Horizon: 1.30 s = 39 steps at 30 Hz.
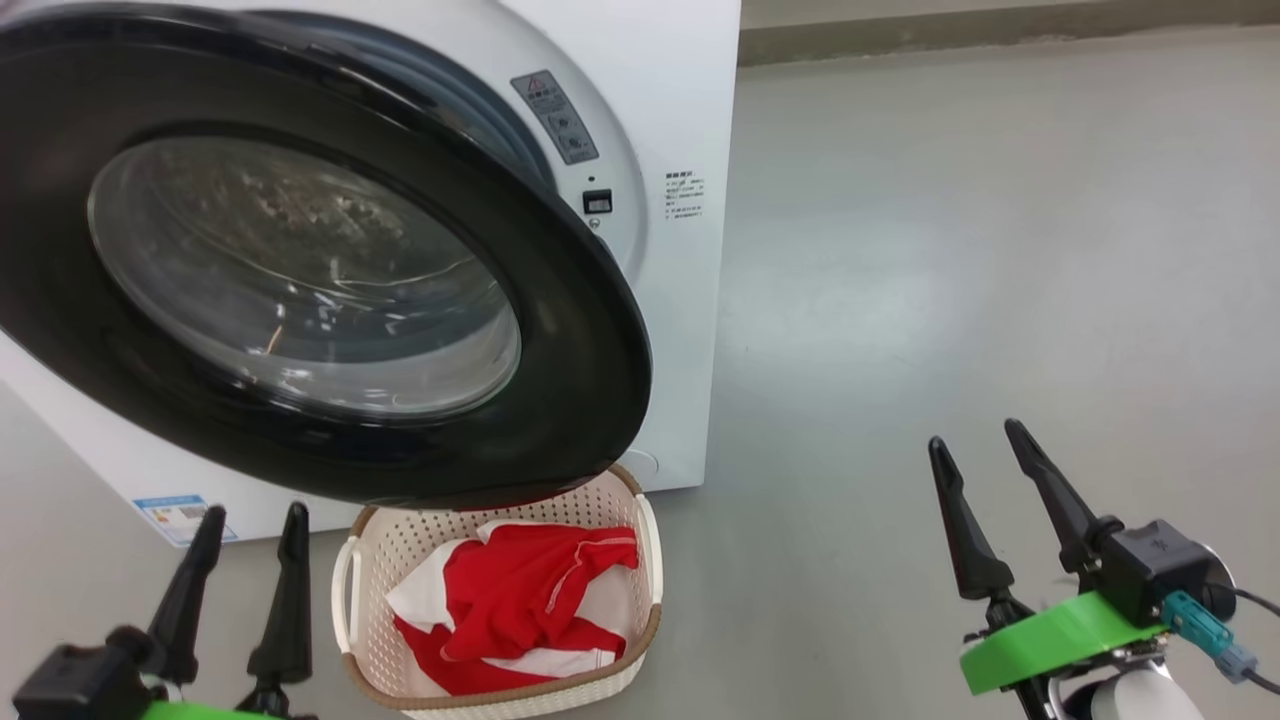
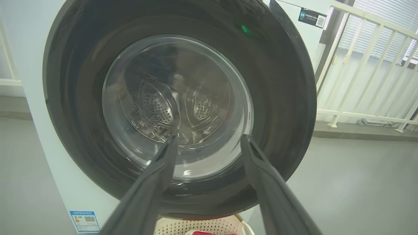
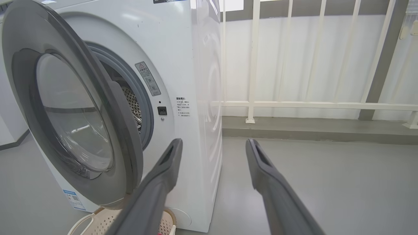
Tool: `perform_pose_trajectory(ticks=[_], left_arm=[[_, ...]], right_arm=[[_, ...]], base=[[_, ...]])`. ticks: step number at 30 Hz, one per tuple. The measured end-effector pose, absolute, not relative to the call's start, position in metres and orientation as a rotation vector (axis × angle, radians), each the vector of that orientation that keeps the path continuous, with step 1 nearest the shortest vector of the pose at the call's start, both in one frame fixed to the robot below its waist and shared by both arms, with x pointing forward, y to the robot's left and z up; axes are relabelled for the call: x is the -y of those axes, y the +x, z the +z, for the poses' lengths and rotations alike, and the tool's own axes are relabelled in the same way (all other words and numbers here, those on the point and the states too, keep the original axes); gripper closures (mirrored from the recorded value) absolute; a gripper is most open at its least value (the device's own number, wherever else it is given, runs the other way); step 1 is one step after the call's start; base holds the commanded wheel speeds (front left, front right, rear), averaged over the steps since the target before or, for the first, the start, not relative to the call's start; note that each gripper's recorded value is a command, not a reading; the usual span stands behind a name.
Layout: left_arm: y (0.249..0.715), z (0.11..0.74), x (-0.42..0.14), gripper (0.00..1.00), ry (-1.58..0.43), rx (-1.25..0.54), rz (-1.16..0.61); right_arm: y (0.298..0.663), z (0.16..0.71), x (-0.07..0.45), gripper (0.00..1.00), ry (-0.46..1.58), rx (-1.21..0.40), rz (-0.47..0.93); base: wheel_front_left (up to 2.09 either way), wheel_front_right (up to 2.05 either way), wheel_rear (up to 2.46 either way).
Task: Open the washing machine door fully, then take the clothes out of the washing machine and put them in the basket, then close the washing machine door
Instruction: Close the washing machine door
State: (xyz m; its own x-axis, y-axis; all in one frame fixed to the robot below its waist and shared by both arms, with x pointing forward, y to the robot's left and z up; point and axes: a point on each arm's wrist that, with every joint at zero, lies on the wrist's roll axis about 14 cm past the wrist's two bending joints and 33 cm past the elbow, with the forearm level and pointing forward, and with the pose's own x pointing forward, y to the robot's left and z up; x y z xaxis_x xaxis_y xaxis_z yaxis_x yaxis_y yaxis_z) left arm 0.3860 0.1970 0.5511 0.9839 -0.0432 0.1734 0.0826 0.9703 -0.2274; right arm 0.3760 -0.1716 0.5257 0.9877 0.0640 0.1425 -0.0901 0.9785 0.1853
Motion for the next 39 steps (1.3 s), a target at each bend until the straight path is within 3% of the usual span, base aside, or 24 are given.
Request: perform_pose_trajectory(ticks=[12, 39], left_arm=[[0.373, 0.533, -0.203, 0.00, -0.110, 0.124, -0.046], [0.363, 0.524, -0.206, 0.00, -0.084, 0.110, -0.012]], right_arm=[[0.365, 0.527, 0.176, 0.00, 0.193, 0.144, 0.065], [0.369, 0.522, 0.159, 0.00, 0.189, 0.122, 0.115]], base=[[0.00, 0.00, 0.00], [0.00, 0.00, 0.00]])
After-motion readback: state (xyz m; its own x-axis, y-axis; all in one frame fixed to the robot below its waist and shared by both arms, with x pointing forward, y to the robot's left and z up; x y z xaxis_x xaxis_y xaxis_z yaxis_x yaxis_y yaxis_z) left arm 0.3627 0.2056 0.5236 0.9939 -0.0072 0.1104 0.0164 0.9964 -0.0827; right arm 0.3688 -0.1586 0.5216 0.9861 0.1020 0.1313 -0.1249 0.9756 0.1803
